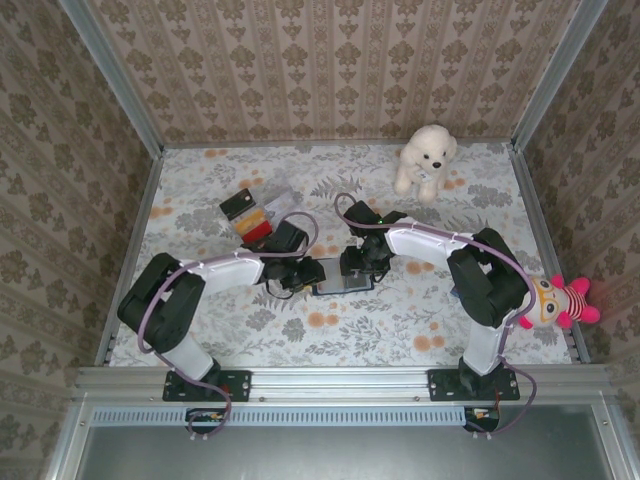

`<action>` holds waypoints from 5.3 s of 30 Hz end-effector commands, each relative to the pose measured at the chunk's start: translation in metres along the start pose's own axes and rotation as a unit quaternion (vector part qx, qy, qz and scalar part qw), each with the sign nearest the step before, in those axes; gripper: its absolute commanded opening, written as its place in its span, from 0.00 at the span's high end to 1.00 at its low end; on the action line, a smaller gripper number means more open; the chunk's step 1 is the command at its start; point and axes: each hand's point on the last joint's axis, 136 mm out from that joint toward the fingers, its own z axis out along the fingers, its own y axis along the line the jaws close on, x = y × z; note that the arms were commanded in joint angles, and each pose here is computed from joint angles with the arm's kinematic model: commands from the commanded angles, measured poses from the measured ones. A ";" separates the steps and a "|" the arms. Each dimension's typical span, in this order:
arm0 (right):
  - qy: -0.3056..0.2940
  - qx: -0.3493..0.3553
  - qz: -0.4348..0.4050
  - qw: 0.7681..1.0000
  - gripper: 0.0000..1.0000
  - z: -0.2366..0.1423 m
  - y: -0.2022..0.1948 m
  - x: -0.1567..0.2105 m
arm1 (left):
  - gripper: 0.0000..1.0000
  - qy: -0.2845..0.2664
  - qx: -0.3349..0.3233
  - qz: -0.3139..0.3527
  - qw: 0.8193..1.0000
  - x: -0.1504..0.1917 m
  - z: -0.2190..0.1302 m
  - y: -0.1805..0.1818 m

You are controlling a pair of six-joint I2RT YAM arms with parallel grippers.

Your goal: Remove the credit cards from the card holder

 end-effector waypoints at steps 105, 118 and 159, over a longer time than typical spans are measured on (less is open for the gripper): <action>0.020 -0.253 -0.016 0.967 0.55 -0.046 0.074 0.002 | 0.74 -0.062 -0.008 0.008 0.998 -0.017 -0.042 -0.015; 0.050 -0.181 -0.003 0.982 0.77 0.000 0.055 -0.006 | 0.92 -0.023 -0.049 -0.013 0.998 -0.016 -0.007 0.003; 0.087 -0.225 -0.024 0.970 0.80 0.025 0.061 -0.002 | 0.98 0.003 -0.090 -0.038 0.995 -0.001 0.004 0.031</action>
